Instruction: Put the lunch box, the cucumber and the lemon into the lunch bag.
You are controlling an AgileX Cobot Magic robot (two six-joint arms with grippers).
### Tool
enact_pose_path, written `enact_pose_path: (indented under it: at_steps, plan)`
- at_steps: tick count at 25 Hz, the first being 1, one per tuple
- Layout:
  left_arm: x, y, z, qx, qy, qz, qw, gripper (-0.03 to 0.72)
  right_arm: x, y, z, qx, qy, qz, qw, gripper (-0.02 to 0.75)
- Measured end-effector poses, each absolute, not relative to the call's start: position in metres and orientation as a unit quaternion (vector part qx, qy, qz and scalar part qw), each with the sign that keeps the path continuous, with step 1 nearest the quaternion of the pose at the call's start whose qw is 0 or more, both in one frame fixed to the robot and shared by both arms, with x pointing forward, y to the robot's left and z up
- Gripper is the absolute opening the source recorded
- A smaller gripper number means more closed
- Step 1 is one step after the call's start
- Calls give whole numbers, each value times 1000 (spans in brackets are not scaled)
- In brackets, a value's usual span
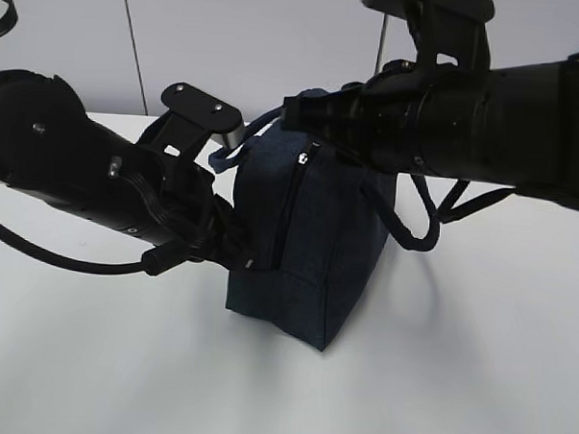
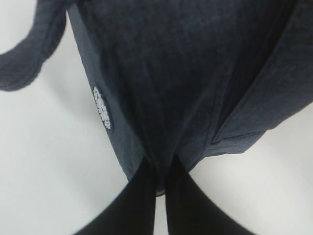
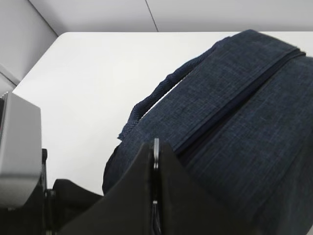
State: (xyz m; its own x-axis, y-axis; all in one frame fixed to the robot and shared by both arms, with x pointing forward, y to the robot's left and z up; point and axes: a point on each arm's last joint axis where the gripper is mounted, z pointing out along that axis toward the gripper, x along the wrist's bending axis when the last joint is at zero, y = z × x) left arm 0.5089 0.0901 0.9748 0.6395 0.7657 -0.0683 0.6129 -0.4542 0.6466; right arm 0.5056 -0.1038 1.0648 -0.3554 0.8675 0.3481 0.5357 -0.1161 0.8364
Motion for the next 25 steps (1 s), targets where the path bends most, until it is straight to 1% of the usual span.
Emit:
enact_pose_path:
  at_steps: [12,25]
  plan:
    - [508,90,975,842,416,109,327,-6,513,-110,1072,542,639,515,181,0]
    - [506,90,975,841,422,98,324,-6,539,-96,1073,533,644,509,204,0]
